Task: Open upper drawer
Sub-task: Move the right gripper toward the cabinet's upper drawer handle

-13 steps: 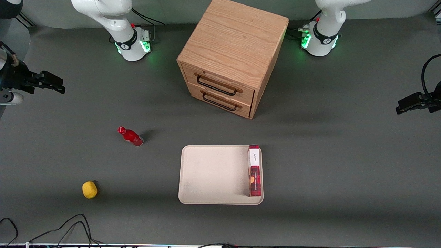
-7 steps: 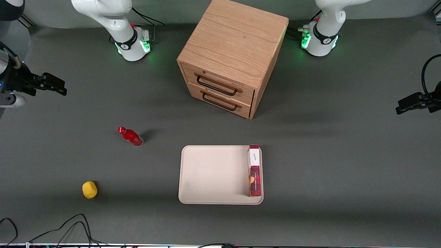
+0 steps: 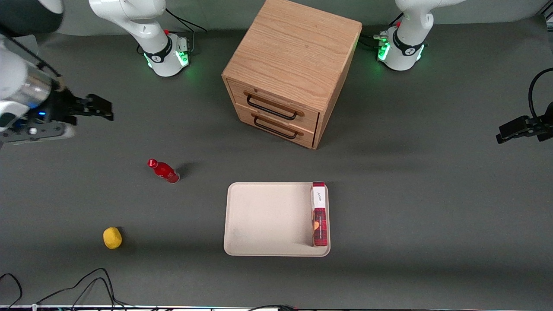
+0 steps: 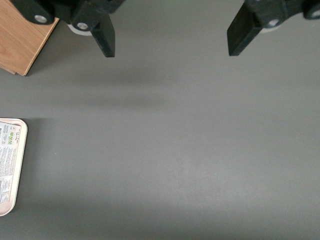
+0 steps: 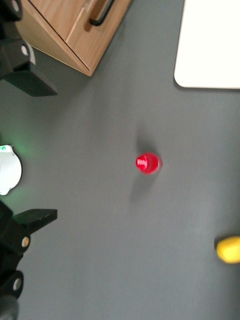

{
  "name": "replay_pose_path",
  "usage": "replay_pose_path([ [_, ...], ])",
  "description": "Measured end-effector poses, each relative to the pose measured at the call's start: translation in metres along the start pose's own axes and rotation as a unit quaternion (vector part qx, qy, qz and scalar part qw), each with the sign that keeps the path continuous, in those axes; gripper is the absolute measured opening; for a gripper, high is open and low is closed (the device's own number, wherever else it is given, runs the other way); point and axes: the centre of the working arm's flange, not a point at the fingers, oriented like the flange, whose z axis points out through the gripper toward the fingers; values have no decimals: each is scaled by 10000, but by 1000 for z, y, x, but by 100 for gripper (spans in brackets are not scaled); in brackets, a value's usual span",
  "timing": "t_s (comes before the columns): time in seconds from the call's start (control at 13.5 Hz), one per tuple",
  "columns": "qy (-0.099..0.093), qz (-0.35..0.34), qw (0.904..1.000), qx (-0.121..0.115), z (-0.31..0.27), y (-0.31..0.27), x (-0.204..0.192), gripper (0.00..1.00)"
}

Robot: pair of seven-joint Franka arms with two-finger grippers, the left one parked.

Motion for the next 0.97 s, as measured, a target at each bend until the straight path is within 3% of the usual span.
replay_pose_path([
  [0.37,-206,-606,9979,73,28,-89,19,100],
  [0.67,-207,-951,9944,419,28,-133,28,100],
  [0.97,-215,-1462,9873,589,22,-193,8,100],
])
